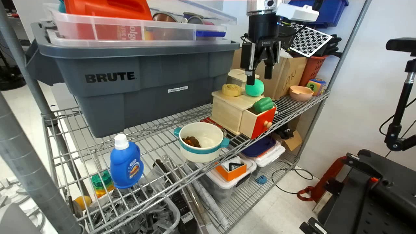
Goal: Pick up the green pepper plush toy and put it in the boy to the left, pick up the light green object and put it in the bowl to the right
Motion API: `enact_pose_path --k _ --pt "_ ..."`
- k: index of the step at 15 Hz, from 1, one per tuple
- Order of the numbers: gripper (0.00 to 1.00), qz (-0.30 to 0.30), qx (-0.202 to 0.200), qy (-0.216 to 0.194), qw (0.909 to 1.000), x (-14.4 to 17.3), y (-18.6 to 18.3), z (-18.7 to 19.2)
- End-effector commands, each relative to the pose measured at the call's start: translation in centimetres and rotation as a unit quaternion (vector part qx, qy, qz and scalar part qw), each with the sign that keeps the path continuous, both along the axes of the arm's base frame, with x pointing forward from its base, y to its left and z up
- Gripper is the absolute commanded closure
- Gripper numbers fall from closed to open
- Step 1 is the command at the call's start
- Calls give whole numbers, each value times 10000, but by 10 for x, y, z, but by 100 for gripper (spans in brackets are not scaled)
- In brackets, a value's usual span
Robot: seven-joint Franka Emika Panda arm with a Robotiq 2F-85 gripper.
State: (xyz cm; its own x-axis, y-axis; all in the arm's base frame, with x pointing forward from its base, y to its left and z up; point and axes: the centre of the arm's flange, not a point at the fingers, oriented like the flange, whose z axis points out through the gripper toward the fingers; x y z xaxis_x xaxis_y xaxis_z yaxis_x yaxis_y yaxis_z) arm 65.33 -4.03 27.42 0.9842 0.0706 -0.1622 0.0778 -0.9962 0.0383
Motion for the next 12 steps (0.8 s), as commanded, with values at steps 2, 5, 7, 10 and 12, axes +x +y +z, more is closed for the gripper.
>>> enact_pose_path --k 2,5,7,10,12 --pt "0 72 -56 -33 10000 -13 9 15" --pt "0 86 -54 -58 9999 -21 9 20" --pt "0 77 -31 -46 10000 -26 6 18" --pt "0 30 -32 -6 10000 -32 -4 14" --pt "0 -20 -31 26 10000 -34 -10 12"
